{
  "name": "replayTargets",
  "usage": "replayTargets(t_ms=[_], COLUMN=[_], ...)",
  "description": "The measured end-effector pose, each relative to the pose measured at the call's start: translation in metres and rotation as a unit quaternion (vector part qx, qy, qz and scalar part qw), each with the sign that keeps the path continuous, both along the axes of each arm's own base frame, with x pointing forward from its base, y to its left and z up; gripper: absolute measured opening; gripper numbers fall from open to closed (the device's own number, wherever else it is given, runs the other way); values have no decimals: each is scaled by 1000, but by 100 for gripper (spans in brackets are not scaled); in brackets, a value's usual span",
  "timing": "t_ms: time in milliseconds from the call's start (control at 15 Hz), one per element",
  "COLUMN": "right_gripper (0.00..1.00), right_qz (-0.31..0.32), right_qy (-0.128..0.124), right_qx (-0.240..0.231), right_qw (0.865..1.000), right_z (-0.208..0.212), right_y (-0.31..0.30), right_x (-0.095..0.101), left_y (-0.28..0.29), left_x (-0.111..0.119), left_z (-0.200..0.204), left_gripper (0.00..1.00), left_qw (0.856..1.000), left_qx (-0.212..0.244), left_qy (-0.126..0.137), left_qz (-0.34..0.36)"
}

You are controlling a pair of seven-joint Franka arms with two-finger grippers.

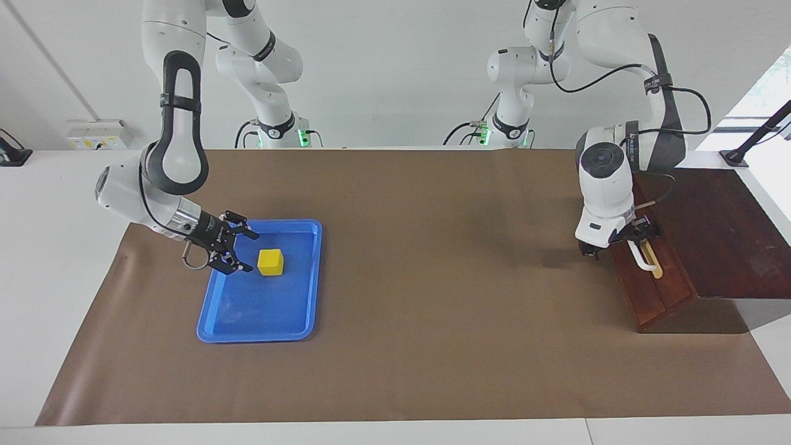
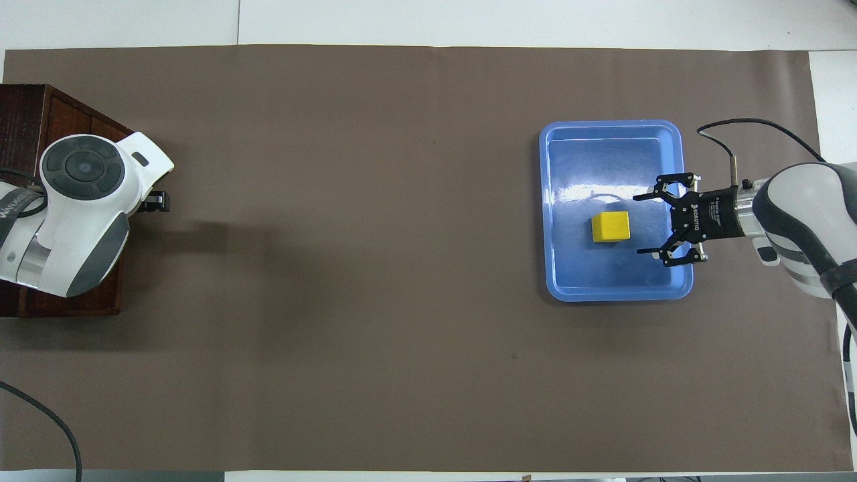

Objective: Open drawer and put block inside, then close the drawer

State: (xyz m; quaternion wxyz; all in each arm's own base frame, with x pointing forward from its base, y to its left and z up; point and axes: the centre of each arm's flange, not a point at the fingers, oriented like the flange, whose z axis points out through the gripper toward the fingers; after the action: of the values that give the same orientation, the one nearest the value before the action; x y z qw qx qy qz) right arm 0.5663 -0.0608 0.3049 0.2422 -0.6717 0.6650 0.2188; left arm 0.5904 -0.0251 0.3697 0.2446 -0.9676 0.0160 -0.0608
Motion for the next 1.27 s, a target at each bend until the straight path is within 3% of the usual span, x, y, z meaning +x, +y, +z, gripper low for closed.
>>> replayTargets(t_ms=[334,1270], right_gripper=[100,100], right_qz=[-4,-3], right_qy=[-8,-5], right_qx=[-2,-8], right_qw=[1000,1000], right_z=[-22,-41], right_y=[2,14], right_x=[2,1], left_y=[-29,-130], left_x=[0,-7], left_z=[1,25], left_gripper=[100,100], left_qw=[1000,997], left_qx=[-8,-78], left_qy=[-20,-18], left_qz=[-1,14])
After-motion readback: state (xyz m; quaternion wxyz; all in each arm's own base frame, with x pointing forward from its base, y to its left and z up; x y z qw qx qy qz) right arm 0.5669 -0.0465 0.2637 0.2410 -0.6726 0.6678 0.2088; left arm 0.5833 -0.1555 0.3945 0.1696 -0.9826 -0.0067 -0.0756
